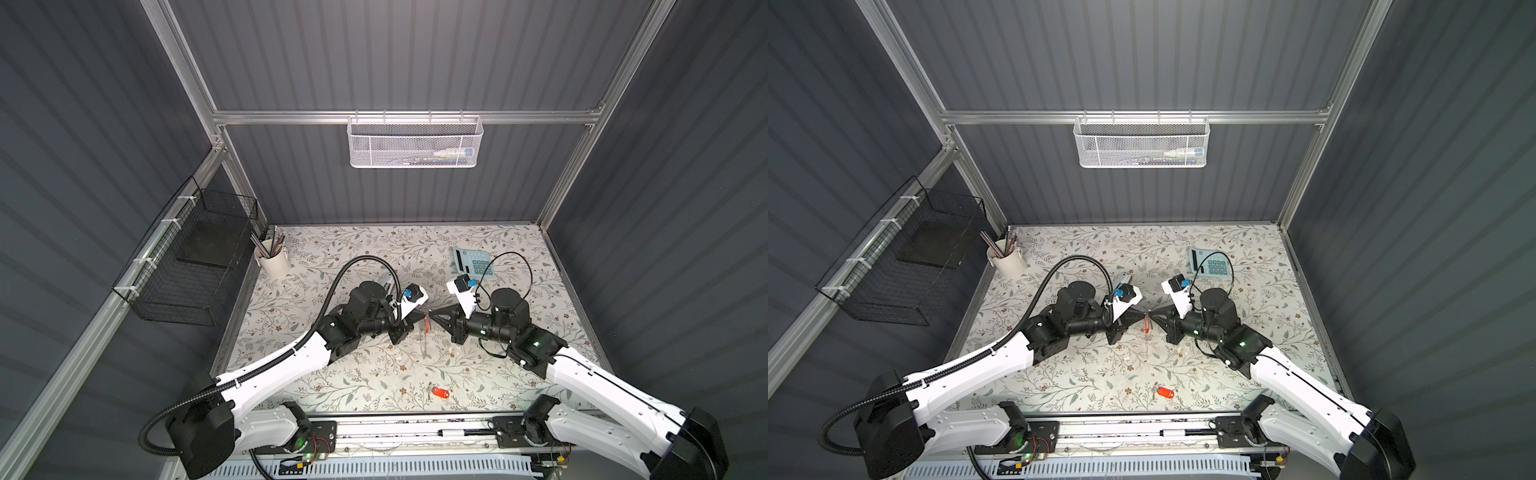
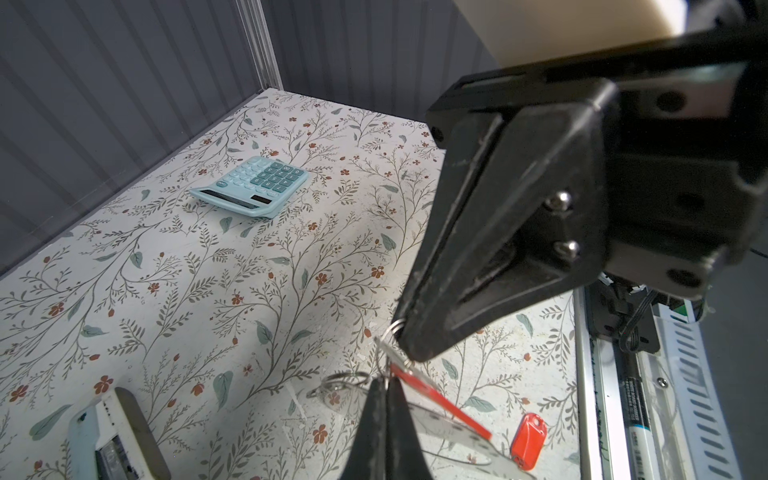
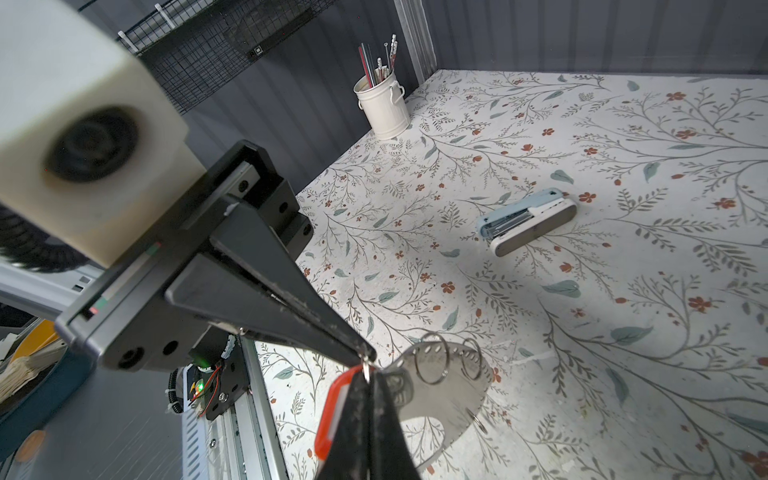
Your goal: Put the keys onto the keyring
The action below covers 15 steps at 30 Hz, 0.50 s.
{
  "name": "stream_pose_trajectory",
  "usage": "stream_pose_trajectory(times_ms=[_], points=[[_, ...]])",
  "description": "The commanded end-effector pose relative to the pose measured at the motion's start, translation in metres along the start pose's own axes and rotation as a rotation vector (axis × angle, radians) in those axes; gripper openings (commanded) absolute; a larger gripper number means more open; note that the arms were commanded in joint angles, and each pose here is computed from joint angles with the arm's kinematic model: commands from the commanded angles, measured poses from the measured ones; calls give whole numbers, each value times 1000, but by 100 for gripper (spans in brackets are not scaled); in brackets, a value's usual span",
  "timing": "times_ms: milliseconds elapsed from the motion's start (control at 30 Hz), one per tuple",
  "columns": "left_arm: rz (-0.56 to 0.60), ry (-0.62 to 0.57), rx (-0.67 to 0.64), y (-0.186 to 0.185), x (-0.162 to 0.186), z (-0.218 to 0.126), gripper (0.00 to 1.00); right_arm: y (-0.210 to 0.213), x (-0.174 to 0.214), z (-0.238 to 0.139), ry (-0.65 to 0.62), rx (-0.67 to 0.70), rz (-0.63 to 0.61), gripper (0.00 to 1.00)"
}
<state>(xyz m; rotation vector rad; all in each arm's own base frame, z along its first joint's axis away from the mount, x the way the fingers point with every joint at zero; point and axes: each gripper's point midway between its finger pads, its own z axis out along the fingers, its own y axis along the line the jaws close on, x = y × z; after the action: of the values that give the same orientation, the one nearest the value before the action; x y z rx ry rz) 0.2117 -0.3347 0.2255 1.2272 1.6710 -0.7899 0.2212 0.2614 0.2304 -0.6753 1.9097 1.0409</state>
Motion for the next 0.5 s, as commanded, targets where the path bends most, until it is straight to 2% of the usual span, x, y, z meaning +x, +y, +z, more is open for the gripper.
stream_pose_trajectory(times_ms=[0, 467], points=[[25, -80, 4, -2, -29, -6, 0, -2, 6, -4, 14, 20, 1, 0], [30, -74, 12, -3, -27, -5, 0, -3, 5, 1, 14, 18, 11, 0]])
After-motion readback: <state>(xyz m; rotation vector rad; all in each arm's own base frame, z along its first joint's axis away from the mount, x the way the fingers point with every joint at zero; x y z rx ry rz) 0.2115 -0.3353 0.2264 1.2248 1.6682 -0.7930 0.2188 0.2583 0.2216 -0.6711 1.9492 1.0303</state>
